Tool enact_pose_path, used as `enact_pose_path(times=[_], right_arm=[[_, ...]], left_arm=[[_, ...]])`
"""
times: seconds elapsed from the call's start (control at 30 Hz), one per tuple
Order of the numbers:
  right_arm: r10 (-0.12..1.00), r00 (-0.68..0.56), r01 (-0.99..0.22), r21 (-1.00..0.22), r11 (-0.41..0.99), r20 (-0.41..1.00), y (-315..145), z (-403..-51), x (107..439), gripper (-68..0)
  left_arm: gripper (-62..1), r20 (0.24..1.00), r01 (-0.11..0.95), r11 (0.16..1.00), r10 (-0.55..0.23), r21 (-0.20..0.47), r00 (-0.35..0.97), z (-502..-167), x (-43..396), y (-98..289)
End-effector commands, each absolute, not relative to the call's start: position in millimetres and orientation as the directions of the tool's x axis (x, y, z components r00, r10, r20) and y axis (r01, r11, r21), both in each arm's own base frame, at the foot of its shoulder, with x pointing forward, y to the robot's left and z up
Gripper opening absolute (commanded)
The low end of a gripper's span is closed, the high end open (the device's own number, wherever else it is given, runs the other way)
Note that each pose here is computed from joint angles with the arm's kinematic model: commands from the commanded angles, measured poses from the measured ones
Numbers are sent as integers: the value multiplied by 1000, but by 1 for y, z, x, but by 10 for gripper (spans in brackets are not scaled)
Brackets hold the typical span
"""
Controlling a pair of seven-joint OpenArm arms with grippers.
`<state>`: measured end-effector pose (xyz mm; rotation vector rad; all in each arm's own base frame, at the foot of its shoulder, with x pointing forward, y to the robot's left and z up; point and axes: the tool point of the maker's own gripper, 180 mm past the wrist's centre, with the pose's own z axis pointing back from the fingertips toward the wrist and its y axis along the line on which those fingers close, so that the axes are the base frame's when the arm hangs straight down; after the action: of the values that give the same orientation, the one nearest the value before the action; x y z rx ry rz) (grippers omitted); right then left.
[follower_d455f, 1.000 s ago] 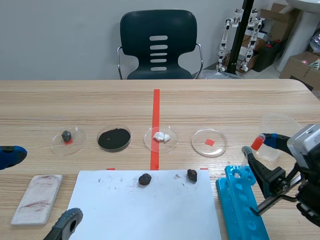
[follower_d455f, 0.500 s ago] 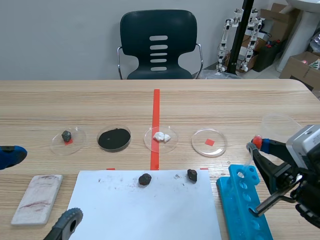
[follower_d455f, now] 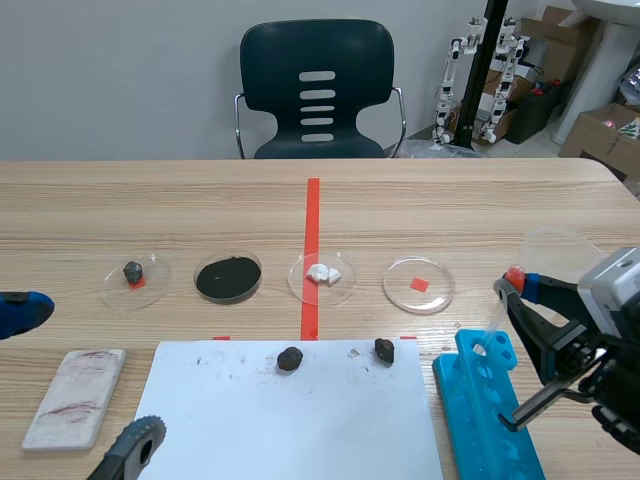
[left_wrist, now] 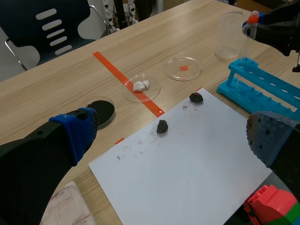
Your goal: Pick up the dropper by the top with the right hand
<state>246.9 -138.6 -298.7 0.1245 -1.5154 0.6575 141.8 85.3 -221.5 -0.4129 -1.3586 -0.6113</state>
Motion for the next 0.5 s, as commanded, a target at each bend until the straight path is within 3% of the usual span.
enact_pose_path(times=[0.0, 0.47], right_arm=[[303, -124, -460, -326, 826, 945, -137, -287, 249, -665], [242, -198, -474, -309, 825, 950, -125, -267, 228, -665]], left_arm=[[14, 986, 622, 779, -151, 76, 69, -213, 144, 85], [14, 986, 622, 779, -151, 76, 69, -213, 144, 85]])
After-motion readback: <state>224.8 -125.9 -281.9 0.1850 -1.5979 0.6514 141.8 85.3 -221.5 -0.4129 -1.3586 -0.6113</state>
